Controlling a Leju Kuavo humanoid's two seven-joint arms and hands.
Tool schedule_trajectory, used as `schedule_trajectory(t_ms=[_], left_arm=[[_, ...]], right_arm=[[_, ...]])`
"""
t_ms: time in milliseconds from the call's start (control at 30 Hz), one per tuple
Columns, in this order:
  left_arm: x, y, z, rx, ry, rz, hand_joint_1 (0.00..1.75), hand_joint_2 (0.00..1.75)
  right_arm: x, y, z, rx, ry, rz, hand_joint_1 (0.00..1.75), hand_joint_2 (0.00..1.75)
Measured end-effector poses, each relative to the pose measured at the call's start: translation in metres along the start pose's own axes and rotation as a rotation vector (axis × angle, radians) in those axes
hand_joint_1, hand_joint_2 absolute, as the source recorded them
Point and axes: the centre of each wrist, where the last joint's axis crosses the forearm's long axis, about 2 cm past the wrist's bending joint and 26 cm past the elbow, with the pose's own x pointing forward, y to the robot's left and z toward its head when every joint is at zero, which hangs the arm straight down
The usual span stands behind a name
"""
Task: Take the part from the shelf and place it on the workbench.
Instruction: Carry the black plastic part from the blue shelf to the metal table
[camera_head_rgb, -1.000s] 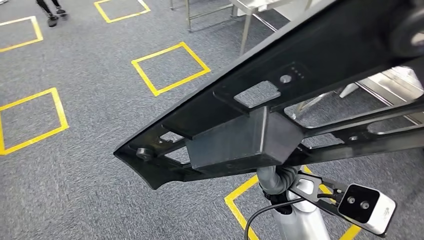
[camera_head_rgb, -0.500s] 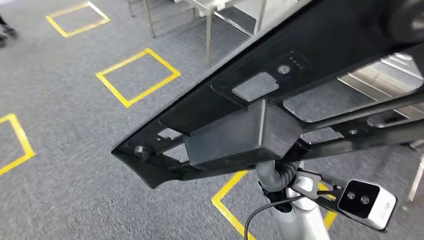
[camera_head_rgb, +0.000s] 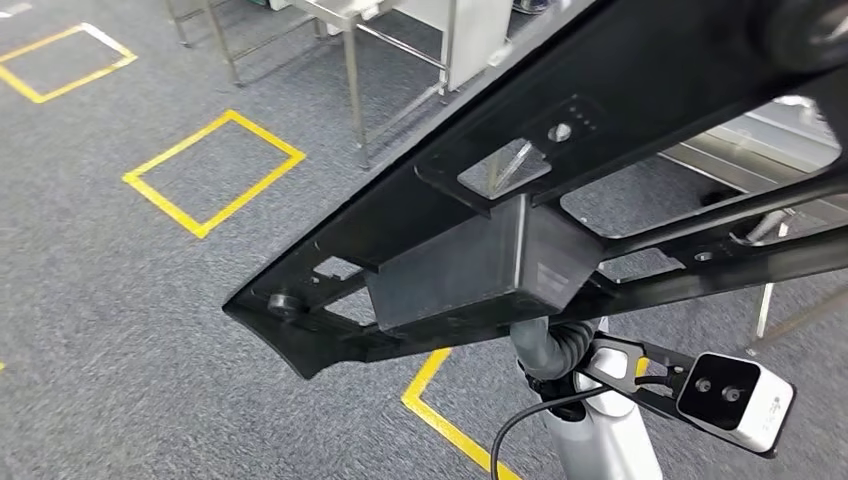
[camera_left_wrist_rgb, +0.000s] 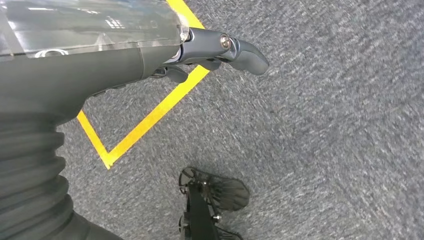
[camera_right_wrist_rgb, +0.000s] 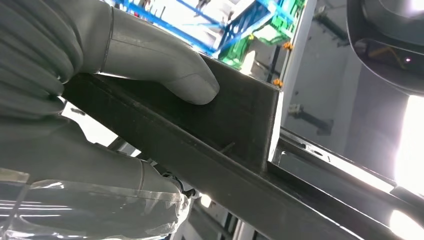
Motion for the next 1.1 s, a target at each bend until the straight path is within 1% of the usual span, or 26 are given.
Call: schedule_trajectory(t_ms=[167,467,667,867,1100], left_arm=[[0.003,-0.002,-0.001,-0.013,-0.012,-0.007,0.00,1.75],[-0.001,-0.001,0.000,-0.011,-0.005,-0.010,0.00,1.75],[0.001,-0.003,0.000,-0.012,-0.009,-0.003,0.00,1.75],[-0.001,-0.001,0.000,-0.008,-0.010,-0.004,0.00,1.75],[0.003,-0.003,-0.001,-0.015,-0.016,0.013,0.00,1.75]], right_arm=[[0.001,-0.001,-0.003,0.009,-0.003,0.004,1.75,1.75],[-0.001,-0.003,-0.003,0.013,0.005,0.001,1.75,1.75],[-0.001,-0.004,0.001,0.024,0.007,-0.002,1.75,1.75],[-0.002,-0.003,0.008,0.011,0.015,-0.008,1.75,1.75],[-0.002,-0.003,0.008,0.014,0.014,-0.009,1.75,1.75]])
